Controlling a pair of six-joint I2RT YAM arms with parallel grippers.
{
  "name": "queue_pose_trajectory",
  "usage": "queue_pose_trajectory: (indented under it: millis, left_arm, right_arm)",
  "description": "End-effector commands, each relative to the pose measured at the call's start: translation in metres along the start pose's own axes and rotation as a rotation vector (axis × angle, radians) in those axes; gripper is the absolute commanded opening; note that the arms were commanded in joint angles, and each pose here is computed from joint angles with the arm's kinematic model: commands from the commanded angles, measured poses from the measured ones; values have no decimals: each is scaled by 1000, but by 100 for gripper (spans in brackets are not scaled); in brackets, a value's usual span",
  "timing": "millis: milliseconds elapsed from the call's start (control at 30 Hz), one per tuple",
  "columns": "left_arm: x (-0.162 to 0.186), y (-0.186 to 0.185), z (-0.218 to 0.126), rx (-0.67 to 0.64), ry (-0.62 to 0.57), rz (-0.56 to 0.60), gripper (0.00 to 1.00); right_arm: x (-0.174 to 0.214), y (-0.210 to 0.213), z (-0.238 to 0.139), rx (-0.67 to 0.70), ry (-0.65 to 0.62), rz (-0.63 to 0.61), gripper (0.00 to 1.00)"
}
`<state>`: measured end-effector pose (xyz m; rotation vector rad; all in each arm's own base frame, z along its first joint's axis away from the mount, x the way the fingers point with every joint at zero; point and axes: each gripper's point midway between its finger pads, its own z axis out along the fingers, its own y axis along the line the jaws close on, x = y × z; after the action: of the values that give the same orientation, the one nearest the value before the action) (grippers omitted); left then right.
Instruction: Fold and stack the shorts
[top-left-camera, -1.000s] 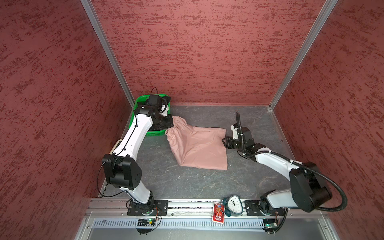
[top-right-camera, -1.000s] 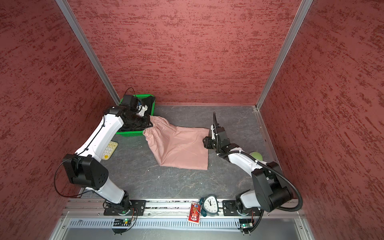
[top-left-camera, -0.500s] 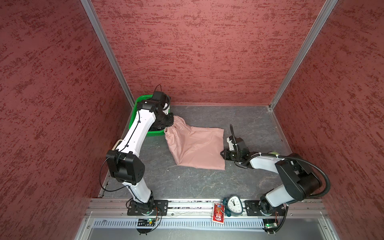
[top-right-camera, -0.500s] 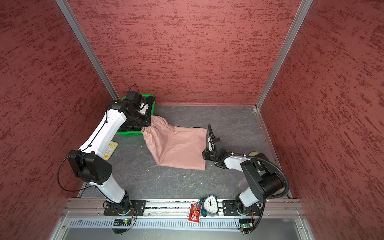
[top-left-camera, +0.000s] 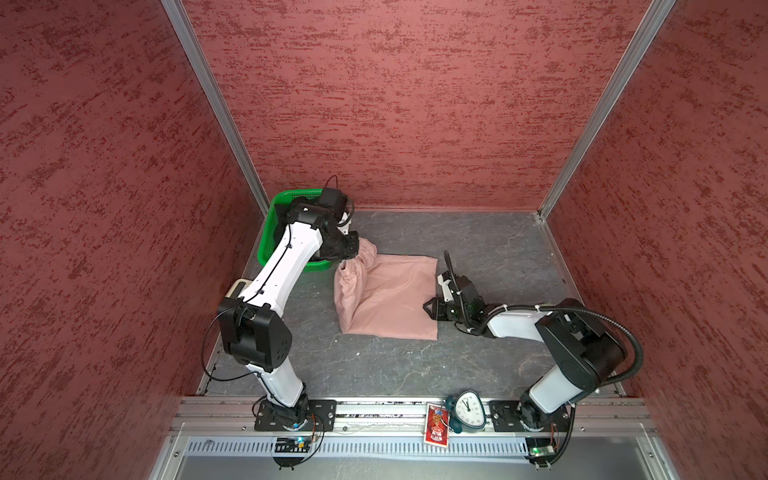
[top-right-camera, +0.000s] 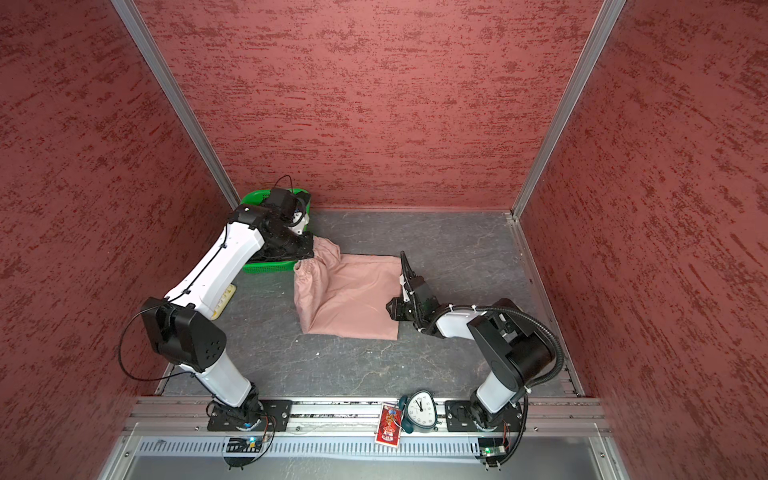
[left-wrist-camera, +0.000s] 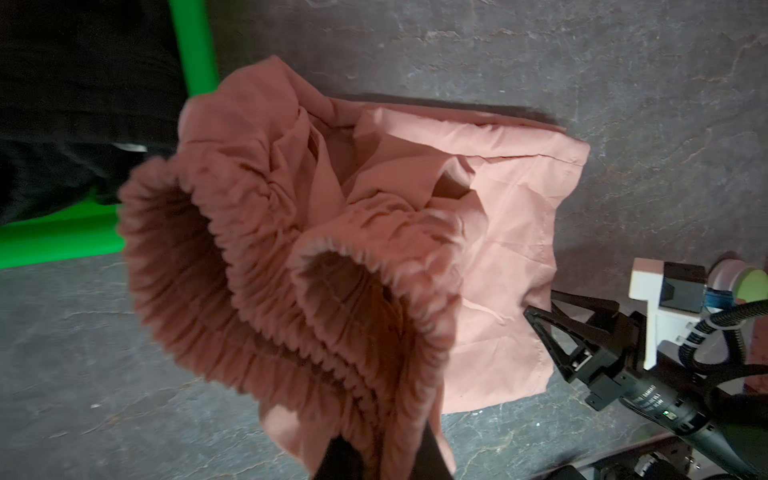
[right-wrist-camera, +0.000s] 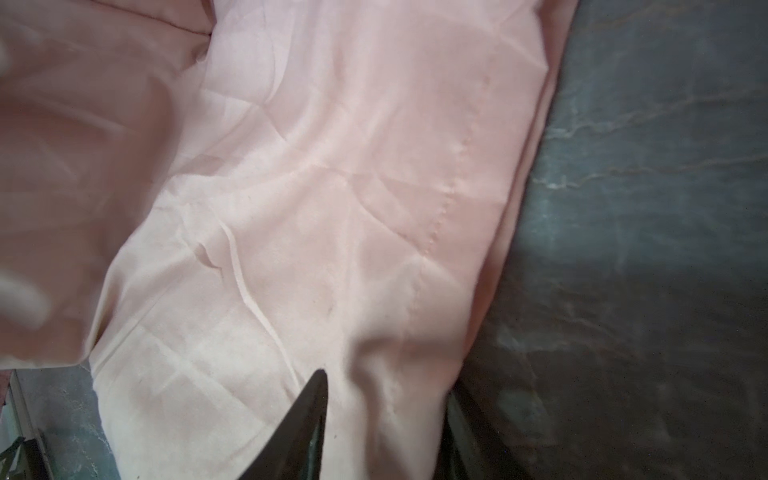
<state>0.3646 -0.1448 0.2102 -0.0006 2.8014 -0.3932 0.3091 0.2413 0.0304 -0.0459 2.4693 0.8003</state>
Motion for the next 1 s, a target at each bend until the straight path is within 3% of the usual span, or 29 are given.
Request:
queue_pose_trajectory:
  millis: [0,333,733,767,800,900,967]
  left_arm:
    - [-4,-40,-3,129,-52,-40,0]
    - [2,-93,23,269,-22,-97,0]
    - [28,-127,70,274,66,-79,0]
    - [30,-129,75,272,69,-80,4]
    - [32,-131,79,272,71,-78,20]
    - [33,-137,89,272,73,-64,53]
    - [27,-142,89,280,52,-60,92]
  right_arm:
    - [20,-20,10,82,59,47,46]
    - [25,-19,18,89,79,36,46]
    - [27,-17,21,79,88,45,52]
    - [27,-17,19,78,87,47,54]
    - [25,-16,17,82,82,47,55]
    - [19,-13,2,93,58,51,61]
    - [13,-10,-16,97,27,70,65]
